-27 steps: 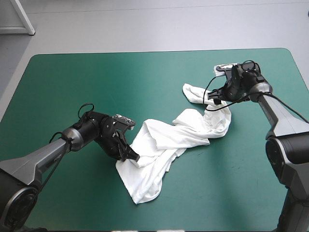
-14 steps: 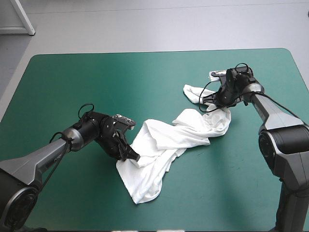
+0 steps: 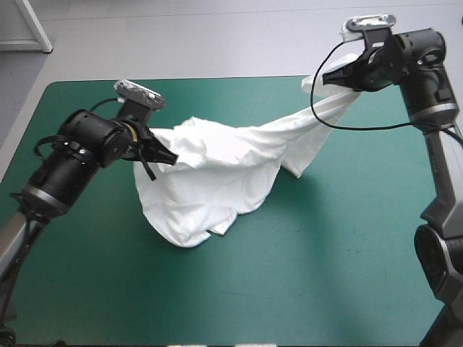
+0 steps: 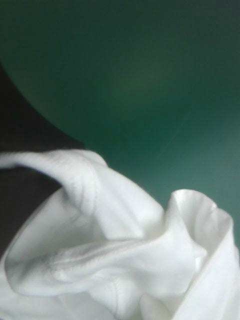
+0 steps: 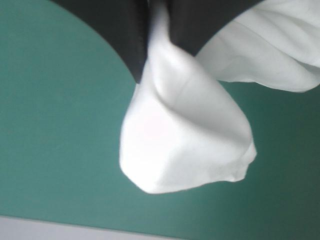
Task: Fold the cloth
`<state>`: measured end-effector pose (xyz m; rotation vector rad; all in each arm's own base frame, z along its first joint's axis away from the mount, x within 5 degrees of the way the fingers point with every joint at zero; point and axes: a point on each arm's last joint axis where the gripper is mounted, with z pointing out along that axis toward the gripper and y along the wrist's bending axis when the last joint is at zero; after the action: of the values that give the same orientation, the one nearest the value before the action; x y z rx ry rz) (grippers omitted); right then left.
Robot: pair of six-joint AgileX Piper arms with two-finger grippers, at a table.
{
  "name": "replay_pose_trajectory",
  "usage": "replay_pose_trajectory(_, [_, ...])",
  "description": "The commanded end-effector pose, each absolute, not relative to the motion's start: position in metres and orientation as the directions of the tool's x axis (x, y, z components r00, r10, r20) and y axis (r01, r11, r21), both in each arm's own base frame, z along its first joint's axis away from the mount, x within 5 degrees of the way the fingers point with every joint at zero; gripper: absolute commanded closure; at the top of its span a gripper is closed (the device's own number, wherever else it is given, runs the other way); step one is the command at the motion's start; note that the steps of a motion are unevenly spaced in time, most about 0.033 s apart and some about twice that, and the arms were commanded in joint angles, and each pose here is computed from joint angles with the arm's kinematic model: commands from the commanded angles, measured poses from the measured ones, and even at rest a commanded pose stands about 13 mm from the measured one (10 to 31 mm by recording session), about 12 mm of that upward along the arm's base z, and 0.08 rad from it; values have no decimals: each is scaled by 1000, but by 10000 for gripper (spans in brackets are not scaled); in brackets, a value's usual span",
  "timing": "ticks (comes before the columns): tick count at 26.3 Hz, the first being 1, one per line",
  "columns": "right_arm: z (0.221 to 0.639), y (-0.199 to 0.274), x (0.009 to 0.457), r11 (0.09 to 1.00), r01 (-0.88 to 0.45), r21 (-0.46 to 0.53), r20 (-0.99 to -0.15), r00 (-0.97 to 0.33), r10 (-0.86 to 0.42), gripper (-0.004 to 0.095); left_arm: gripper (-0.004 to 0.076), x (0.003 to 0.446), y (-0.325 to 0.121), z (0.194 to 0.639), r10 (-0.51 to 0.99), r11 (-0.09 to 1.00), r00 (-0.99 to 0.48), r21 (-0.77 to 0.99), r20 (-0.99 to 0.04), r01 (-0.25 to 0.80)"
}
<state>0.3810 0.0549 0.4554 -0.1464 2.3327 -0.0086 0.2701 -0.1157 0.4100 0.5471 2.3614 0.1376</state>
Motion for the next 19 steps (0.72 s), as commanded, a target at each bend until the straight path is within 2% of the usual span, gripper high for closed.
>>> replay_pose_trajectory(1, [542,33,316,995,-8,-100,-883,-460,-92,927,733,243,-89,485,391,921,-531,324,-752,219])
replay_pose_trajectory(5, [602,11,244,988,137,-75,-969,-242,-40,927,733,210,-60,547,374,924,-388,375,-843,75])
replay_pose_trajectory(7, [614,7,223,987,147,-60,-983,-182,-33,927,733,201,-53,561,362,927,-349,374,-865,36])
replay_pose_trajectory(15, [641,-8,162,976,213,-53,-998,-30,-48,927,733,177,-30,590,341,917,-305,385,-889,-98])
replay_pose_trajectory(19, [646,-15,138,966,252,-50,-999,-14,-48,927,733,166,-25,594,329,925,-284,368,-900,-95])
